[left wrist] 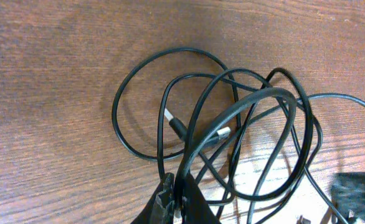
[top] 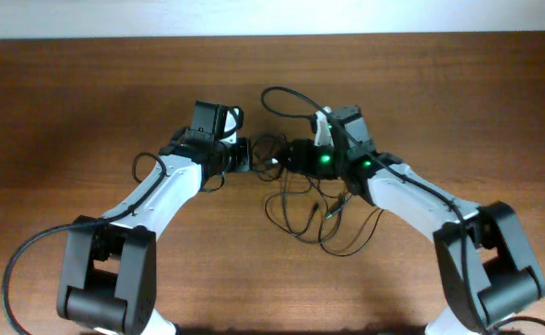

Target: Untangle cables

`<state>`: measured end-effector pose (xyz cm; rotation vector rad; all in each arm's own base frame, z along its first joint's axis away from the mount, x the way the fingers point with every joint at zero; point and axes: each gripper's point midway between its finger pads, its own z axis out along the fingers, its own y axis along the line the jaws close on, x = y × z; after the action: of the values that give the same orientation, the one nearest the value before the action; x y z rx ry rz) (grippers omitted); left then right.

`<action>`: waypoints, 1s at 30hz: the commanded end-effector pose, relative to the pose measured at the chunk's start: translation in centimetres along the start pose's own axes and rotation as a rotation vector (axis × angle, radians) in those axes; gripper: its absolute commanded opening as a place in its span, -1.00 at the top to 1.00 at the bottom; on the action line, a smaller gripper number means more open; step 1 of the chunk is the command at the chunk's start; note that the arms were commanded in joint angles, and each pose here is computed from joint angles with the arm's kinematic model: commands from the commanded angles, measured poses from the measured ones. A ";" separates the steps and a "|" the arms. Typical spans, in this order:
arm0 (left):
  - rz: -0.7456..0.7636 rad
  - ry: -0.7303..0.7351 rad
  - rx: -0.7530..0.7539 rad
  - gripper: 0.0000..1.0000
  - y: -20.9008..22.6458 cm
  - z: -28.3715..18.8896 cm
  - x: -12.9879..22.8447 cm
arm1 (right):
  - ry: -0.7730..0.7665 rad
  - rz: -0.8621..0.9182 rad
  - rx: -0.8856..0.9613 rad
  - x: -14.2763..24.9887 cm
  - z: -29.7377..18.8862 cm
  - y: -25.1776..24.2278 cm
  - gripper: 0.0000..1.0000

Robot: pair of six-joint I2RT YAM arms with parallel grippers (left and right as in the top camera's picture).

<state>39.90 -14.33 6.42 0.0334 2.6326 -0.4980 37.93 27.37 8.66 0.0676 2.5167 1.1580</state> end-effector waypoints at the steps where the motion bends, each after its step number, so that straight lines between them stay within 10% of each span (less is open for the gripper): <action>1: 0.006 0.010 -0.002 0.92 0.1 0.3 0.3 | -0.020 0.046 -0.012 0.4 1.8 0.9 0.06; 16: 0.001 -0.001 0.001 0.93 0.1 0.4 0.0 | -0.212 0.080 0.086 -1.3 4.0 0.1 0.50; 18: 0.001 -0.002 0.001 0.93 0.1 0.4 0.0 | -0.204 0.080 0.094 -0.9 4.9 -0.5 0.90; 21: 0.002 -0.006 -0.004 0.94 0.1 0.3 -0.1 | -0.196 0.060 0.078 -0.9 4.7 0.0 0.92; 30: -0.006 -0.019 -0.045 0.95 0.9 0.3 -0.3 | -0.280 -0.162 0.009 -2.5 -8.4 8.7 0.92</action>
<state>40.43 -13.82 6.49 0.0199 2.6152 -0.4533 37.22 28.06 17.56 0.1110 2.3036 1.0361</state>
